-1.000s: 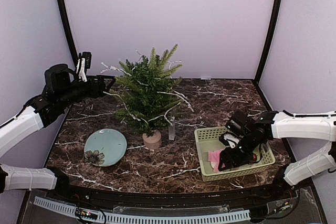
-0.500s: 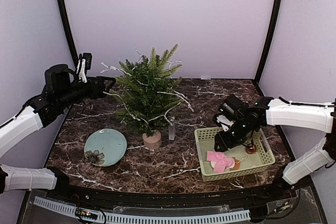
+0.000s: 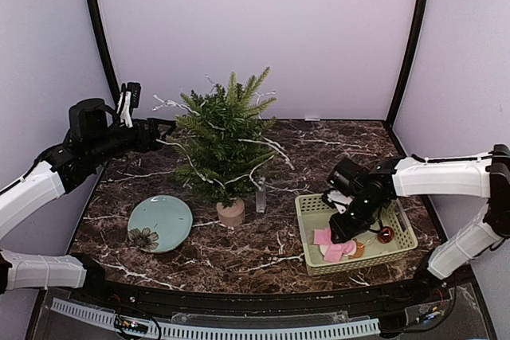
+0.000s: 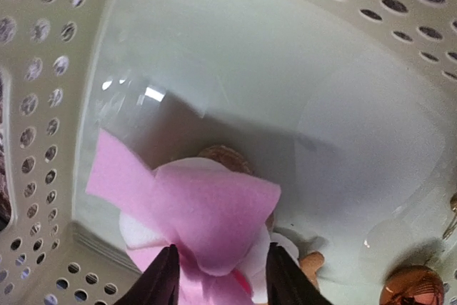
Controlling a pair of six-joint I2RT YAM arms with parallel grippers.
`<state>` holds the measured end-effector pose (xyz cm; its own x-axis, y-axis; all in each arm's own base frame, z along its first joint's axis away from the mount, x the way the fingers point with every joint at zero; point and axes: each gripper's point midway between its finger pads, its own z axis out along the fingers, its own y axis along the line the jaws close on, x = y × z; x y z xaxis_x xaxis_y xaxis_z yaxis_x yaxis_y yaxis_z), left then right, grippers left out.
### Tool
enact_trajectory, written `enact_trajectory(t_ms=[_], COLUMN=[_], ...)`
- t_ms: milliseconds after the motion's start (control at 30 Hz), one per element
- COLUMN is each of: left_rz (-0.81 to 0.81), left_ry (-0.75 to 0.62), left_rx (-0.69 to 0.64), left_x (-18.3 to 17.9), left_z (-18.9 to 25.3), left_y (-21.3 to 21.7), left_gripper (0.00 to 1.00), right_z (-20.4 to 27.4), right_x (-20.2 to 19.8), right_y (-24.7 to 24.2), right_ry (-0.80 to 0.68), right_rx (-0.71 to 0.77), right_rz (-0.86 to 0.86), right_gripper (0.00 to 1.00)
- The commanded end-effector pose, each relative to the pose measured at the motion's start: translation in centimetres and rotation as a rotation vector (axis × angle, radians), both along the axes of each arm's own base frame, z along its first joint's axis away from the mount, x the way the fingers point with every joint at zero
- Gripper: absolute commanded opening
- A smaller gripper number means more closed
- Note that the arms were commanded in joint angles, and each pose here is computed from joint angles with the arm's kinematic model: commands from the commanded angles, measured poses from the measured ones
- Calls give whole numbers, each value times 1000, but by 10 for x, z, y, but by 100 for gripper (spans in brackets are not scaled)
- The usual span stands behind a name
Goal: Decorate the small christmas tree
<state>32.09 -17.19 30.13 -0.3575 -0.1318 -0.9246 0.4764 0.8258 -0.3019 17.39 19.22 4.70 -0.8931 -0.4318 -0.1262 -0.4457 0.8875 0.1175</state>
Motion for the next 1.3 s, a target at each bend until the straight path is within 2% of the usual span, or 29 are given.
enact_trajectory(t_ms=[0, 133, 300, 500, 600, 833, 1000, 1267], left_rz=[1, 19, 64, 121, 133, 132, 66, -90], left_ry=[-40, 1, 30, 147, 206, 439, 530, 621], left_rx=[-11, -9, 1, 22, -49, -188, -202, -288], left_x=[-4, -3, -1, -3, -15, -49, -68, -96], left_z=[15, 7, 6, -19, -32, -106, -142, -171], left_y=[3, 5, 12, 24, 27, 24, 3, -60], left_gripper=[81, 81, 81, 81, 79, 69, 67, 63], right_z=[2, 24, 65, 107, 121, 138, 139, 140], right_x=[9, 24, 41, 51, 54, 58, 59, 58], right_y=[9, 19, 28, 30, 32, 38, 38, 38], right_ry=[-24, -95, -199, -316, -366, -415, -420, -427], right_rx=[29, 74, 120, 163, 195, 237, 237, 247], right_rz=[16, 23, 36, 68, 84, 118, 117, 111], right_gripper=[28, 11, 1, 0, 0, 0, 0, 0])
